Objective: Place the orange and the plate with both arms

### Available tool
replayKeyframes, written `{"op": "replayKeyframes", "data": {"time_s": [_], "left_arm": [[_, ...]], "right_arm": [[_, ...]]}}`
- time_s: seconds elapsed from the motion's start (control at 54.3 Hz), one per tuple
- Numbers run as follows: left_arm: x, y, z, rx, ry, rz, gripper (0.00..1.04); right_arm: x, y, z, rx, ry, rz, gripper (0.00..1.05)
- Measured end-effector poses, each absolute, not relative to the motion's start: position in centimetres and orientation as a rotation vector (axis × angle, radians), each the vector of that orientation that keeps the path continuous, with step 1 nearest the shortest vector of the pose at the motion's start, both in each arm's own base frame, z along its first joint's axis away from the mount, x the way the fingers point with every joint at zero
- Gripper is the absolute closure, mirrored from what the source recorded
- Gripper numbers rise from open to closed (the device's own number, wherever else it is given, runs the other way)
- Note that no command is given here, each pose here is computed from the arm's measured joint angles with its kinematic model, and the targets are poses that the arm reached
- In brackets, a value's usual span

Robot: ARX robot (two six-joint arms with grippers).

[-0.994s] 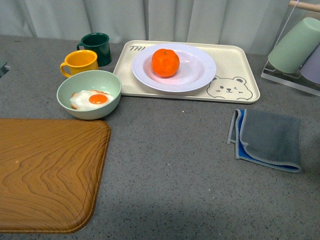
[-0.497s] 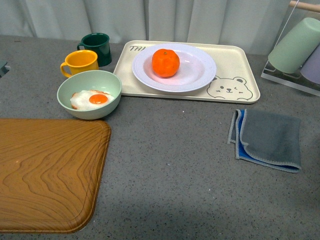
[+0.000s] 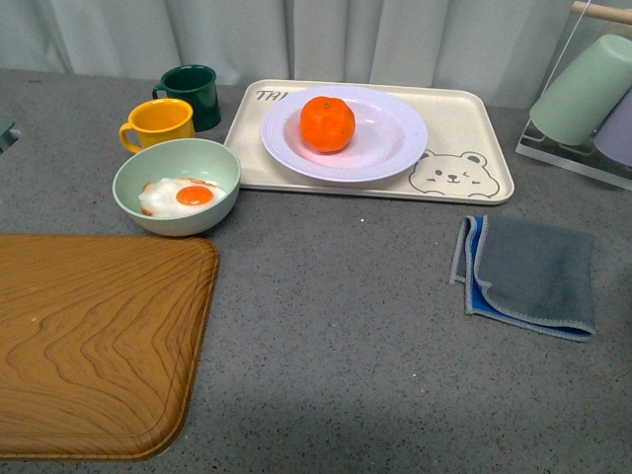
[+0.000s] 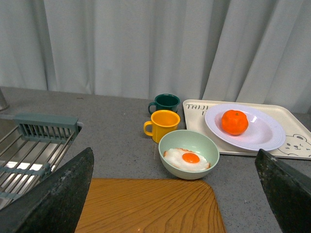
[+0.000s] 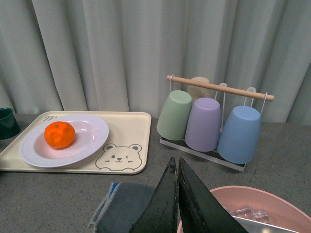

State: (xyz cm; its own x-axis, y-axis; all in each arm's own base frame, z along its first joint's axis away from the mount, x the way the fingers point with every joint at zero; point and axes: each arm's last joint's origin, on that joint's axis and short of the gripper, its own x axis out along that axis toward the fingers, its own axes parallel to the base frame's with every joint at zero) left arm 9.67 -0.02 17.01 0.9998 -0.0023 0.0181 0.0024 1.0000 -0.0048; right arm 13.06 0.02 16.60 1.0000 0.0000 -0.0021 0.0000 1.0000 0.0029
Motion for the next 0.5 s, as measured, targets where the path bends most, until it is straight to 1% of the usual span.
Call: {"op": "replayKeyframes", "data": {"time_s": [0.497], "left_arm": [[9.7,0.0,17.0,-0.005,-0.018,-0.002,0.07]], "right_arm": [[11.6,0.0,16.9,0.003,-0.008,0.000,1.04]]}}
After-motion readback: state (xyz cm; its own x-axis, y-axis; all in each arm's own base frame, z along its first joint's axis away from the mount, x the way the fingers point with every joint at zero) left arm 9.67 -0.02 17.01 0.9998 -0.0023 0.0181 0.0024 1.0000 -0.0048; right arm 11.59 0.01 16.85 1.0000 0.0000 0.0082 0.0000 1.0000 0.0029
